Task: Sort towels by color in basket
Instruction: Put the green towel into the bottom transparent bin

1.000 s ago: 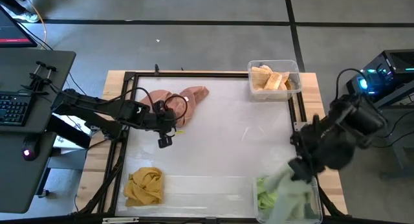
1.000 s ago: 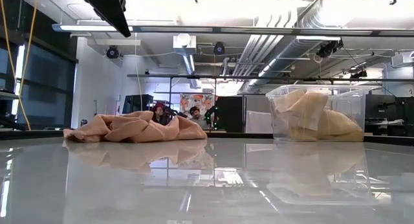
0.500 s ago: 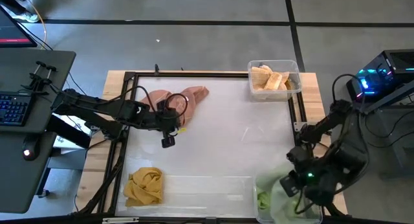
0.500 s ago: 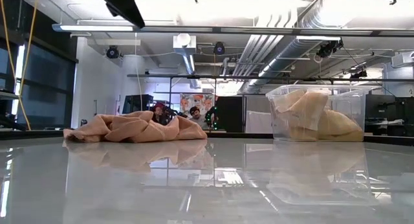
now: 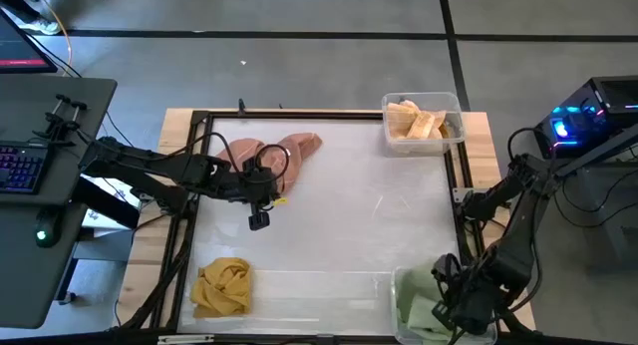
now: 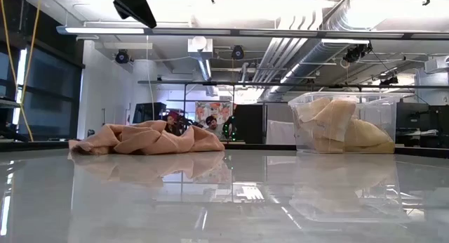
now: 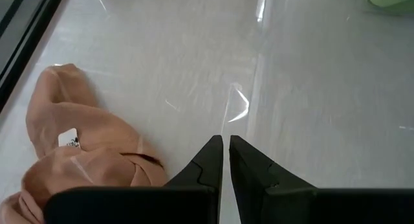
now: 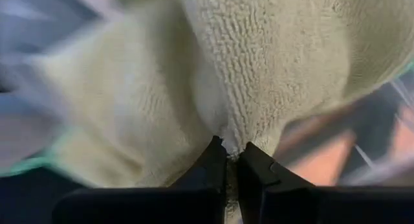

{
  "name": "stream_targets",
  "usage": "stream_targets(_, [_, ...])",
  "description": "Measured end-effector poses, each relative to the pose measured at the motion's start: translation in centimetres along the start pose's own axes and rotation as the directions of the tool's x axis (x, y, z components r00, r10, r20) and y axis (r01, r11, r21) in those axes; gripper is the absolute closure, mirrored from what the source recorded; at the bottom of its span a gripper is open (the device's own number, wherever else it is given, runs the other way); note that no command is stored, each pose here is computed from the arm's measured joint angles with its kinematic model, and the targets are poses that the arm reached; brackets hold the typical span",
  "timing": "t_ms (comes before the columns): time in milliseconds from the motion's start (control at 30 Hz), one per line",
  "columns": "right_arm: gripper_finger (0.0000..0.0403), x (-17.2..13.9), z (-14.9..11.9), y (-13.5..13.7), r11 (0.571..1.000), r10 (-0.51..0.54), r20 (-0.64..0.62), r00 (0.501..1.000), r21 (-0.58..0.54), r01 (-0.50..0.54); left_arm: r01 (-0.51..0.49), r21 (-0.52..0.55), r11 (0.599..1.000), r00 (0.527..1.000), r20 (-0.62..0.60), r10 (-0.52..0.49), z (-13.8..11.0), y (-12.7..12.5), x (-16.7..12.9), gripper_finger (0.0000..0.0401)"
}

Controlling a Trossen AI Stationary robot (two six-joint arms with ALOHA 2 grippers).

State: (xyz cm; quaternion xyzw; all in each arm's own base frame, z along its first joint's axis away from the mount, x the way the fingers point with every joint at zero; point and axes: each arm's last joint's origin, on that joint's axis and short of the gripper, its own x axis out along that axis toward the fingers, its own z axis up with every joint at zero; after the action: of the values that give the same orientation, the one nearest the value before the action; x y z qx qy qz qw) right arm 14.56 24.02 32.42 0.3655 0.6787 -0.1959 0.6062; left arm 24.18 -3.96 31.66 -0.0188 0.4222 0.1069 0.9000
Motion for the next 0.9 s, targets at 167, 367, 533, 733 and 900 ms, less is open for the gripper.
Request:
stream_targets(167, [0.0386, 1.8, -0.5, -1.0, 0.983, -0.115, -0.108, 0.988, 0.129, 0.128, 0.001, 0.000, 1.000, 1.000, 0.000, -0.001, 0.0, 0.0, 0.0, 0.0385])
stream_targets(367, [0.0318, 1.0, -1.0, -0.7, 0.969, -0.080, -0.129, 0.988, 0.221, 0.107, 0.003, -0.001, 1.000, 1.000, 0.004, -0.003, 0.0, 0.0, 0.0, 0.0385])
stream_targets(533, [0.0265, -2.3, -1.7, 0.5, 0.976, 0.043, -0.198, 0.979, 0.217, 0.001, 0.009, -0.007, 1.000, 1.000, 0.025, -0.009, 0.3, -0.1, 0.0, 0.0385])
stream_targets(733, [0.0257, -5.3, -0.8, 0.3, 0.959, 0.077, -0.100, 0.992, 0.281, -0.047, 0.011, -0.009, 1.000, 0.999, 0.034, -0.011, 0.3, -0.1, 0.0, 0.0385])
stream_targets(900, [0.0277, -4.1, 1.7, -1.1, 0.925, -0.082, 0.087, 0.993, 0.377, 0.043, 0.011, 0.011, 1.000, 0.999, 0.038, -0.012, 0.4, -0.1, 0.0, 0.0385])
